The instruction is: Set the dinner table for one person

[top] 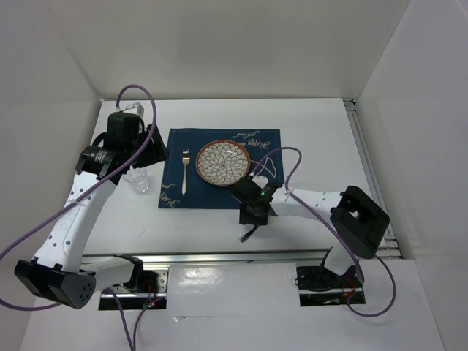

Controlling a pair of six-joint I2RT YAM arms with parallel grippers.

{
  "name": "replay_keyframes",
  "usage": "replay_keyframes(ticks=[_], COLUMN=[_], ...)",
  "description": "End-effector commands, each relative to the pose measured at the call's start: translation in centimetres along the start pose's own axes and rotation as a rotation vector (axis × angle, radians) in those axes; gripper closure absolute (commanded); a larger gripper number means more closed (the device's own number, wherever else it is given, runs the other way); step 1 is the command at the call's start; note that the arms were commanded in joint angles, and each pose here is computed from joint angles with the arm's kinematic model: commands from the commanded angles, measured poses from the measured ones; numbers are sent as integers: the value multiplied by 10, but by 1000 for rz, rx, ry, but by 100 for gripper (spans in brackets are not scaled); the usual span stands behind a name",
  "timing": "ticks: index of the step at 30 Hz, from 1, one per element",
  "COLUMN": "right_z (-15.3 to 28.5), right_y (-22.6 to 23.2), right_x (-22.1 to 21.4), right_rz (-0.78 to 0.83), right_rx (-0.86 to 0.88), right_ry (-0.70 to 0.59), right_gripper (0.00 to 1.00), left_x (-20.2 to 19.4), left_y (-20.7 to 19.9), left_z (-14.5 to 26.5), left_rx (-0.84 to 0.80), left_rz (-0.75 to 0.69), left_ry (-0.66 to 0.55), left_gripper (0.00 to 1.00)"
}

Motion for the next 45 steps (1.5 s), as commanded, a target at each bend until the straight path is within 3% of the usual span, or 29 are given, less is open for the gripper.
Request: replay_keyframes(ticks=[1, 5, 8, 12, 16, 30, 34, 39, 45], right_z=[37, 59, 55, 41, 26, -15, -23, -16, 0], right_y=[1, -14, -25, -28, -20, -28, -46, -86, -127], right_x=[21, 17, 1, -12, -11, -9, -8, -19, -13], right_rz=[-65, -180, -259, -308, -328, -363, -394, -460, -519], right_rx=[-2, -35, -65, -98, -146, -274, -333, -379, -387], right_ry=[-101, -110, -63, -1, 23, 27, 39, 50, 4], right_gripper=[47, 36, 22, 16, 16, 45, 67, 73, 73], left_x=[4, 4, 6, 2, 2, 6, 8, 11, 9], left_y=[-3, -3, -4, -4, -4, 0, -1, -1, -1], left_z=[5, 5, 5, 3, 3, 7, 6, 8, 1], left_rx=[-30, -30, -35, -37, -37, -16, -16, -11, -10], left_rz=[-16, -16, -15, -16, -16, -44, -53, -62, -63], left_ry=[-27, -27, -35, -21, -21, -44, -44, -58, -35], left_gripper=[31, 31, 31, 31, 31, 31, 31, 31, 31])
Point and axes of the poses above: each gripper's point midway between its finger pads, its own z axis back along the fingers, its own y axis along the line the jaws close on, x = y × z, the point moved 4 cm from there along z, back along the fingers, and after that the axes turned 4 degrees about z, right-handed, at the moved point
